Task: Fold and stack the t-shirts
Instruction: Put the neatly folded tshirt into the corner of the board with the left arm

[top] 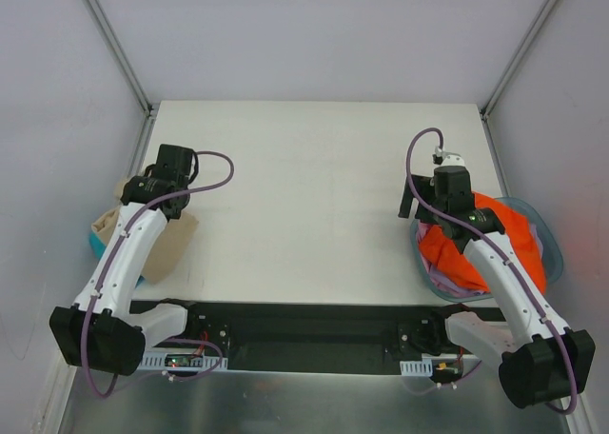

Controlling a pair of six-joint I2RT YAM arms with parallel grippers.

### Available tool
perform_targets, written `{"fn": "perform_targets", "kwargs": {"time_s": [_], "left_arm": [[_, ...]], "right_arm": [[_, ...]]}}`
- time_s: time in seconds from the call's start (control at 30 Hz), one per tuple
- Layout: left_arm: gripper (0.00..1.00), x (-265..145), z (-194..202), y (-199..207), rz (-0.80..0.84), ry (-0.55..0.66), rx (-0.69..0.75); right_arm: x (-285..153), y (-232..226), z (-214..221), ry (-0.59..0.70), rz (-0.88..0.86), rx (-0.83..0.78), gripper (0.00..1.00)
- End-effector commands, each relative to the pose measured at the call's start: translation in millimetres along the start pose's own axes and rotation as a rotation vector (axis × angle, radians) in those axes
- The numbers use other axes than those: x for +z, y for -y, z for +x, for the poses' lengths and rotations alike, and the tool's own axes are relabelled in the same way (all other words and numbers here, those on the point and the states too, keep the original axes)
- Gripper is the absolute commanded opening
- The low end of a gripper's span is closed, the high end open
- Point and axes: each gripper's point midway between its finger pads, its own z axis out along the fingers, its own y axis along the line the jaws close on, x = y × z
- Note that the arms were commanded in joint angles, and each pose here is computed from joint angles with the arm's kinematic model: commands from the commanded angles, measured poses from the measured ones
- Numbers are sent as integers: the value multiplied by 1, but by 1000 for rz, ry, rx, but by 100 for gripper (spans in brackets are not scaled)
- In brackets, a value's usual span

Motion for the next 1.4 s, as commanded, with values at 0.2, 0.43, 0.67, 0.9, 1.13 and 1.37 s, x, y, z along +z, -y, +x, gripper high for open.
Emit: {"fn": "perform_targets", "kwargs": {"time_s": [0.2, 0.43, 0.67, 0.9, 1.13, 1.37], "left_arm": [[0, -31, 21, -19, -17, 71, -21], [0, -11, 20, 11, 88, 63, 51], [0, 41, 19, -1, 47, -31, 111], [0, 94, 1, -41, -93, -71, 75], [28, 144, -7, -34, -59, -158, 137], [99, 140, -12, -59, -122, -200, 98]], "right_arm": [[0, 5, -12, 46, 20, 5, 97], [1, 8, -10, 37, 34, 6, 97], [1, 12, -7, 33, 53, 6, 97], [5, 16, -4, 11, 76, 6, 97], [6, 25, -2, 1, 110, -24, 97], [7, 25, -1, -8, 114, -24, 97]]}}
